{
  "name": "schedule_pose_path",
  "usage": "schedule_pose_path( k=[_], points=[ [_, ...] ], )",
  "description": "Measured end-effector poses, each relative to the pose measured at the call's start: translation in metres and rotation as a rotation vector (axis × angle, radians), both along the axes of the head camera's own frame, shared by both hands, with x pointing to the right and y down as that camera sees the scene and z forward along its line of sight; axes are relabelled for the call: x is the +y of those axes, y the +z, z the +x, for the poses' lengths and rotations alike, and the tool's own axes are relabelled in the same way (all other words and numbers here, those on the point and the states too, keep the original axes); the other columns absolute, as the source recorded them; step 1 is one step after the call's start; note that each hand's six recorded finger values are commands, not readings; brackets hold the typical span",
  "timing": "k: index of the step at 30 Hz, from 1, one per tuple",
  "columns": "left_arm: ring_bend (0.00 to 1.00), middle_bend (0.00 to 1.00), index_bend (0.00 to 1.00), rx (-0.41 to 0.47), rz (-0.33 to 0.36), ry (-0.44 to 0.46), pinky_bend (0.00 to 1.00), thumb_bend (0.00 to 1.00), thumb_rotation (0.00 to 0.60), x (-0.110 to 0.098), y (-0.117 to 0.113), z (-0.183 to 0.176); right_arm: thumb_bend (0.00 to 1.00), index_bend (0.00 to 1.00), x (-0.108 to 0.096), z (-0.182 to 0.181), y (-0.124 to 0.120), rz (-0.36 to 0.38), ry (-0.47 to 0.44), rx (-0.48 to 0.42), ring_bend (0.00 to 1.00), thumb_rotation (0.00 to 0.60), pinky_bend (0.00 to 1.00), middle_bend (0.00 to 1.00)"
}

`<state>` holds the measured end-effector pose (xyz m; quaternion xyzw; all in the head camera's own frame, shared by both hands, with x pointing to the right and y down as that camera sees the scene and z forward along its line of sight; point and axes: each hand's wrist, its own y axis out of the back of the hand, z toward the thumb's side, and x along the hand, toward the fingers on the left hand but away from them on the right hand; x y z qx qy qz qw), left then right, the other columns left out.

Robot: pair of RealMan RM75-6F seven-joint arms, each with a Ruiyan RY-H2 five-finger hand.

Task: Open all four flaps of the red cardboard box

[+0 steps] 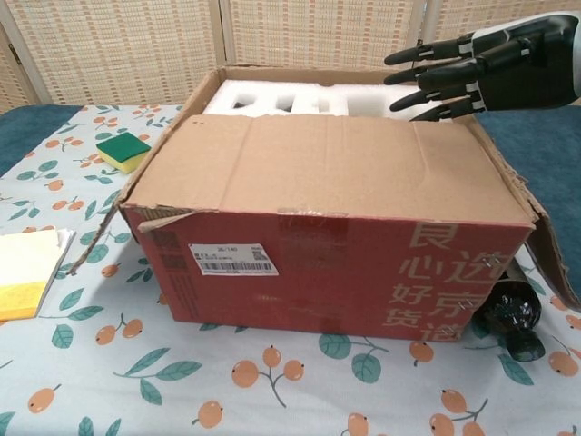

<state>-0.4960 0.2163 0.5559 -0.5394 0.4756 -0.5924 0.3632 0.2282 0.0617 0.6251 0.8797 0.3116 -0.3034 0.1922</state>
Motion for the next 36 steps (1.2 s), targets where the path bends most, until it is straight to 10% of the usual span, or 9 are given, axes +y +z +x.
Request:
schedule_pose_path(
  k=[19, 36],
  points=[
    [0.00, 0.00, 0.00, -0.005, -0.008, 0.005, 0.00, 0.35, 0.600, -0.001, 0.003, 0.002, 0.37, 0.00, -0.002, 0.008, -0.020, 0.032, -0.006, -0.062, 0.13, 0.600, 0.32, 0.00],
    [0.00, 0.00, 0.00, 0.003, -0.003, 0.029, 0.00, 0.35, 0.600, 0.000, 0.002, 0.008, 0.37, 0.00, 0.004, 0.001, -0.089, 0.152, -0.044, -0.102, 0.11, 0.600, 0.32, 0.00]
  ],
)
